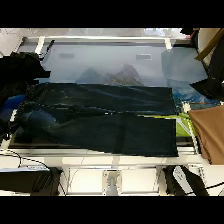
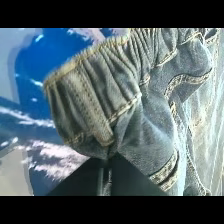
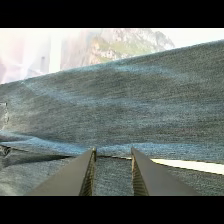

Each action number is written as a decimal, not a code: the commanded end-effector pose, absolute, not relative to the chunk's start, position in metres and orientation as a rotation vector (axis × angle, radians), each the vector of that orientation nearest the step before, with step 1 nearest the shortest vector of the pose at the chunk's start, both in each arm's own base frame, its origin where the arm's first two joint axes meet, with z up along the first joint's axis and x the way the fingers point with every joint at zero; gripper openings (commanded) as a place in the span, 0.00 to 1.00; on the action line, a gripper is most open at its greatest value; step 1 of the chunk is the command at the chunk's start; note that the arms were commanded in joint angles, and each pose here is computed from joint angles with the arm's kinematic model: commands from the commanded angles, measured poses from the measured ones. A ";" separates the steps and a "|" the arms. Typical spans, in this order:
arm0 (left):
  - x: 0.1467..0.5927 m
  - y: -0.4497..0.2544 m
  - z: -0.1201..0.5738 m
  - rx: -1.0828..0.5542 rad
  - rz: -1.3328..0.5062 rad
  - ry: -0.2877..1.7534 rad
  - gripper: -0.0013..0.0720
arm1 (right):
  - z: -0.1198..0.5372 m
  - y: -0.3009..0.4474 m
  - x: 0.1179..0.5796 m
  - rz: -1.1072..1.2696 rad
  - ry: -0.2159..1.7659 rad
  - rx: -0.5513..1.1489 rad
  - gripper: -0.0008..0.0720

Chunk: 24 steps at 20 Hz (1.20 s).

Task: Fold the clothes and pants, and hang the long-sleeved shirts on hangers.

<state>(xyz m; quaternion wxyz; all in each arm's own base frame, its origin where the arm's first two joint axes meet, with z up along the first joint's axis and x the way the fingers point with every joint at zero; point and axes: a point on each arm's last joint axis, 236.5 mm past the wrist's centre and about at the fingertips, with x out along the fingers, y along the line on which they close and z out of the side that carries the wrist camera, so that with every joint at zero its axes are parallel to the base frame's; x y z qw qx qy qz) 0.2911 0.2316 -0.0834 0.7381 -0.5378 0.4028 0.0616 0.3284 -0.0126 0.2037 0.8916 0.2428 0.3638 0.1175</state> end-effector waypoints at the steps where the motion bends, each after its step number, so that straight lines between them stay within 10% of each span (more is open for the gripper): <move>1: 0.296 0.231 -0.084 -1.172 0.136 0.881 0.07 | 0.212 -0.013 0.326 0.237 0.737 0.479 0.38; 8: 0.287 0.248 -0.034 -1.077 0.176 0.793 0.07 | 0.123 -0.058 0.247 0.018 1.153 0.397 0.46; 14: 0.271 0.263 0.006 -1.024 0.265 0.724 0.07 | -0.013 -0.061 0.160 -0.012 1.467 0.836 0.46; 24: 0.293 0.232 0.010 -0.994 0.197 0.789 0.07 | -0.100 -0.055 0.161 0.153 1.681 0.904 0.46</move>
